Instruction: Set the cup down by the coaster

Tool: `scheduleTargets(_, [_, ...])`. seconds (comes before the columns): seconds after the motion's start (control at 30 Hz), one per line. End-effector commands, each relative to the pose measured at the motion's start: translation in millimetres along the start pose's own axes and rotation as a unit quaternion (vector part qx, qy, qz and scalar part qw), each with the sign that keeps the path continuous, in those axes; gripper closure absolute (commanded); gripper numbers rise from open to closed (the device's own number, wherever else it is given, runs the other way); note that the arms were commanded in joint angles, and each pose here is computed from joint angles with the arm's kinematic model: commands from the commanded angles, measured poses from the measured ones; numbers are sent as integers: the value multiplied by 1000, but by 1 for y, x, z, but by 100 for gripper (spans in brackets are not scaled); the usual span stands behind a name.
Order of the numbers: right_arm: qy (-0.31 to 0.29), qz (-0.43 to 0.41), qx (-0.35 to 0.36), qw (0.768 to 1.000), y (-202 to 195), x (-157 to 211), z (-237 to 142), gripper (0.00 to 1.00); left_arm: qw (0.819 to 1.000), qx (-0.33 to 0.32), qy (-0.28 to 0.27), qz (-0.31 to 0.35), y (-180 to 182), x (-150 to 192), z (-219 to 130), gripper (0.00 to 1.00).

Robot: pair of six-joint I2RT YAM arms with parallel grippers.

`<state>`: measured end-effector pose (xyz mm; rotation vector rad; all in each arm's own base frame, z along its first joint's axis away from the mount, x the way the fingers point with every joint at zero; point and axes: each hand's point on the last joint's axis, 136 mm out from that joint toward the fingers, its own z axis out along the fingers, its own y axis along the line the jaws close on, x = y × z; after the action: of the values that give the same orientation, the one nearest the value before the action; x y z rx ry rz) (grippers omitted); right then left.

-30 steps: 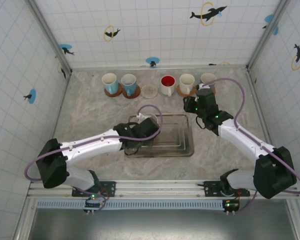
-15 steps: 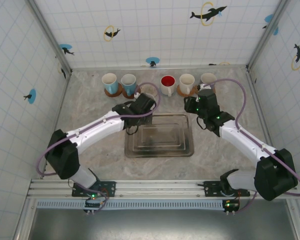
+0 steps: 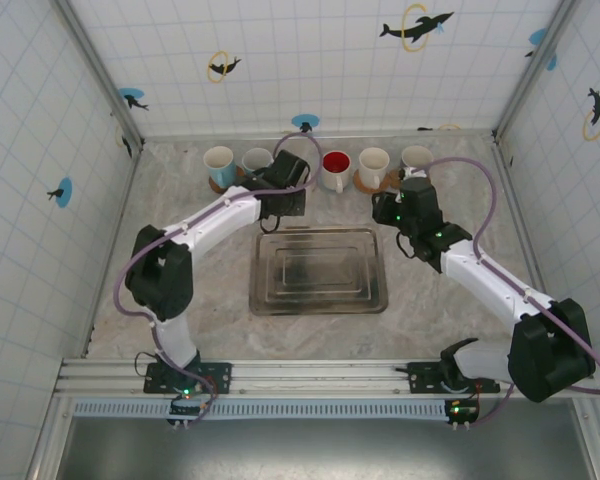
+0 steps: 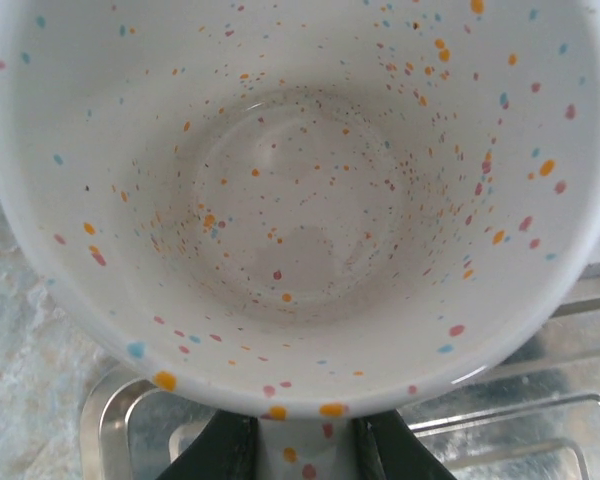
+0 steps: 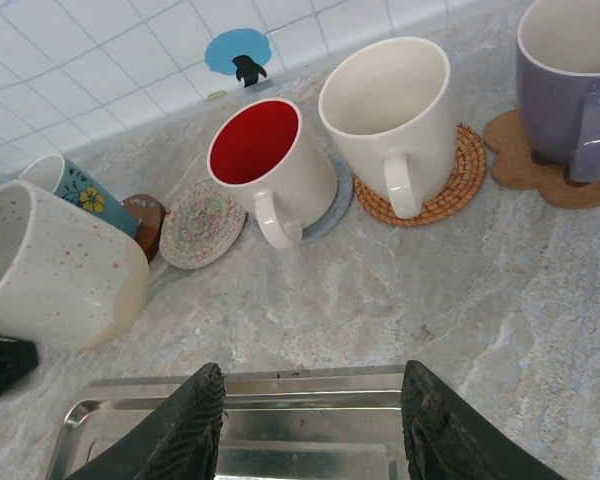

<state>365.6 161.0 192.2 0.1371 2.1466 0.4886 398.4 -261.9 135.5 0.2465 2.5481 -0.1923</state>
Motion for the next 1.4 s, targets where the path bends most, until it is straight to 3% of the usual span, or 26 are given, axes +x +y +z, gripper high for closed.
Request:
scheduleTargets(0.0, [-12,-1,1,1000,-5,-2,-2,50,998,18,-60,3,-8,-46,-6,100])
scheduleTargets(0.77, [21,5,15,1000,-18,8,22,51,998,-4,-65,-6,17,-97,56,100])
scheduleTargets(1.37, [36,7,16,999,-19,14,31,51,999,4,-32,-7,17,-88,86,100])
